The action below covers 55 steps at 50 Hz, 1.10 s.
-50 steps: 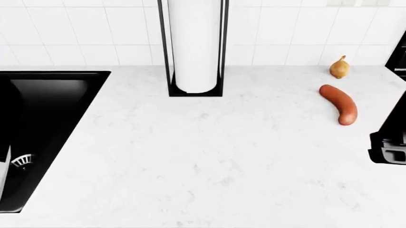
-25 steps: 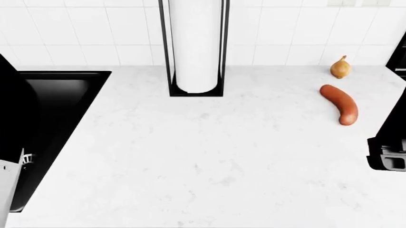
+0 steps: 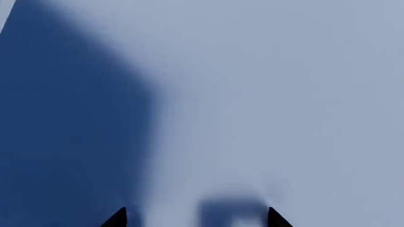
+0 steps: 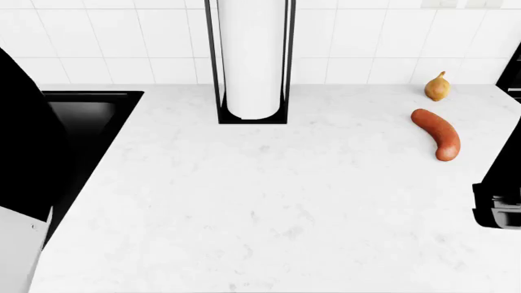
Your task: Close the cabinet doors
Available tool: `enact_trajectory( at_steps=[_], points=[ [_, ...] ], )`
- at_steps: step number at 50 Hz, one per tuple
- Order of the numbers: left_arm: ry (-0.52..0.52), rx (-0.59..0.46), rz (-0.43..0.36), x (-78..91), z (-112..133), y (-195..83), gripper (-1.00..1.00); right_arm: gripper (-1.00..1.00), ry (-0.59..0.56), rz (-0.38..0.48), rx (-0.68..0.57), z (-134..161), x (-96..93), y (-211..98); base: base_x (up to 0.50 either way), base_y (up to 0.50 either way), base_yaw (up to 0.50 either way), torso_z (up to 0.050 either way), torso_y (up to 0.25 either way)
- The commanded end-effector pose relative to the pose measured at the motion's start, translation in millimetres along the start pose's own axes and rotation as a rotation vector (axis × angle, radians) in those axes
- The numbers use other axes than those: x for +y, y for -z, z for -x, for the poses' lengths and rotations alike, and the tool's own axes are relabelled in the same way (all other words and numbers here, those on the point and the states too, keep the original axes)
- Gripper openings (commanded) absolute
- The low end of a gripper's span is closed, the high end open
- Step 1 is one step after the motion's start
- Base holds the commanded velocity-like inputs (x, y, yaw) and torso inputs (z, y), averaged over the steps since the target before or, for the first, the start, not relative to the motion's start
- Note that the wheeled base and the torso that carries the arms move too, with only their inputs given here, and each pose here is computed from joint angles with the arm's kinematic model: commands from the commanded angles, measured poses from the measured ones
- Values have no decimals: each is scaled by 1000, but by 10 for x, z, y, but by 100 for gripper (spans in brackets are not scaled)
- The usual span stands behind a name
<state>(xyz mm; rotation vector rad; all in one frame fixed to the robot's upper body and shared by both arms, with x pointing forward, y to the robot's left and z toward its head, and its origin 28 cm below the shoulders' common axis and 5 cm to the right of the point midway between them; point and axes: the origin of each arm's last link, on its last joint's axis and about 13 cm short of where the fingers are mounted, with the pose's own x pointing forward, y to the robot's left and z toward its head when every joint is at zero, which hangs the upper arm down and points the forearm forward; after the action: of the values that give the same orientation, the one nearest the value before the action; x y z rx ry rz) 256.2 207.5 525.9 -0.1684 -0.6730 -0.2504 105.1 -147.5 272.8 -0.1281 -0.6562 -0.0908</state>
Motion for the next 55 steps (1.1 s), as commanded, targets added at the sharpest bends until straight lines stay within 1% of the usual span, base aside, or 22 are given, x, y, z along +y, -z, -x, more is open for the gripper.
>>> enact_trajectory(
  at_steps=[1, 21, 38, 55],
  points=[
    [267, 226, 100, -288, -92, 580, 100, 100, -4, -2, -7, 13, -5, -2, 0, 0, 0, 0, 0],
    [258, 277, 90, -272, -105, 818, 100, 100, -14, 0, 1, 22, -3, 4, 2, -2, -4, 0, 0],
    [237, 361, 81, -238, -125, 1151, 100, 100, -19, -3, 5, 23, 3, 8, 2, -3, -5, 0, 0],
    [208, 409, 88, -170, -134, 1390, 100, 100, -22, -4, 13, 18, 14, 14, 2, -3, -5, 0, 0]
  ],
)
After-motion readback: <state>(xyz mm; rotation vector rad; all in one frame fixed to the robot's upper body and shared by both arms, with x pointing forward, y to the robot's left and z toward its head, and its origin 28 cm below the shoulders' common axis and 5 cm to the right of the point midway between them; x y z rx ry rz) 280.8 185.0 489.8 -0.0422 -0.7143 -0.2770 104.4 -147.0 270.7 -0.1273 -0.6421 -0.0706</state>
